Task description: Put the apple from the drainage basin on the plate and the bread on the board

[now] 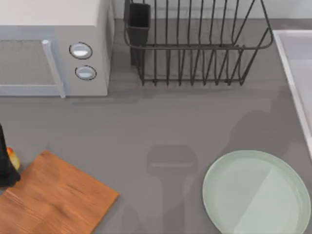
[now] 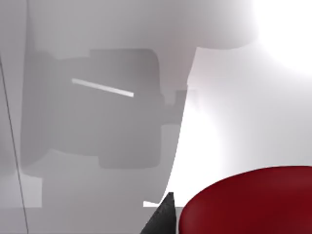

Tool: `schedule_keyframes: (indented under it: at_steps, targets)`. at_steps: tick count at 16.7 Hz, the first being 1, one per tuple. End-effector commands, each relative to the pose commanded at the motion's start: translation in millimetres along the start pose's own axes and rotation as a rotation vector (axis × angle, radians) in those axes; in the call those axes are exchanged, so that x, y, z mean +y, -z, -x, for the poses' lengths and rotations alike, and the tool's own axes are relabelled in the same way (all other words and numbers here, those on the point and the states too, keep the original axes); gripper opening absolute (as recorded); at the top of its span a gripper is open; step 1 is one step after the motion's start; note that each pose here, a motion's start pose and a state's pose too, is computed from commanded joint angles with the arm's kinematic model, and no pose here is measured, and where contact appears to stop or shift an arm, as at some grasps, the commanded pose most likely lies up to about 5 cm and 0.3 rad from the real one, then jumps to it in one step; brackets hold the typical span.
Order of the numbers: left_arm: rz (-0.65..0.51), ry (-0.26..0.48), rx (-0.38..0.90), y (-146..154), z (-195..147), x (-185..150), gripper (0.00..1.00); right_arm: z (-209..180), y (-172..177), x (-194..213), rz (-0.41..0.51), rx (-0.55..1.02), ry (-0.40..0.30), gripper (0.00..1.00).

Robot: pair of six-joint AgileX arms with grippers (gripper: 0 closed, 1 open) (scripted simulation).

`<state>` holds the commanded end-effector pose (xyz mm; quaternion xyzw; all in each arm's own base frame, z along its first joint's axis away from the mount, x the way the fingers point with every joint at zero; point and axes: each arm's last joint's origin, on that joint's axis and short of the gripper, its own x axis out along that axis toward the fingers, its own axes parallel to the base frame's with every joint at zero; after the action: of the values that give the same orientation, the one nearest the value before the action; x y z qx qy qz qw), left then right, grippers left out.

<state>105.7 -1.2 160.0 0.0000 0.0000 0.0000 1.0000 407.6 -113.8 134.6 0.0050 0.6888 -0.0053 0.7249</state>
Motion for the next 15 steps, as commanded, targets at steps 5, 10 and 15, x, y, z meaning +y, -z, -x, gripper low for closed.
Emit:
schedule_keyframes:
  at_steps: [5, 10, 15]
  targets:
    - [0.0, 0.0, 0.0, 0, 0, 0, 1.0, 17, -4, 15, 0.0, -0.04, 0.009, 0.0]
    - [0.0, 0.0, 0.0, 0, 0, 0, 1.0, 52, 6, 81, 0.001, -0.068, 0.001, 0.0]
    - [0.0, 0.0, 0.0, 0, 0, 0, 1.0, 79, 45, 164, 0.002, -0.046, -0.018, 0.0]
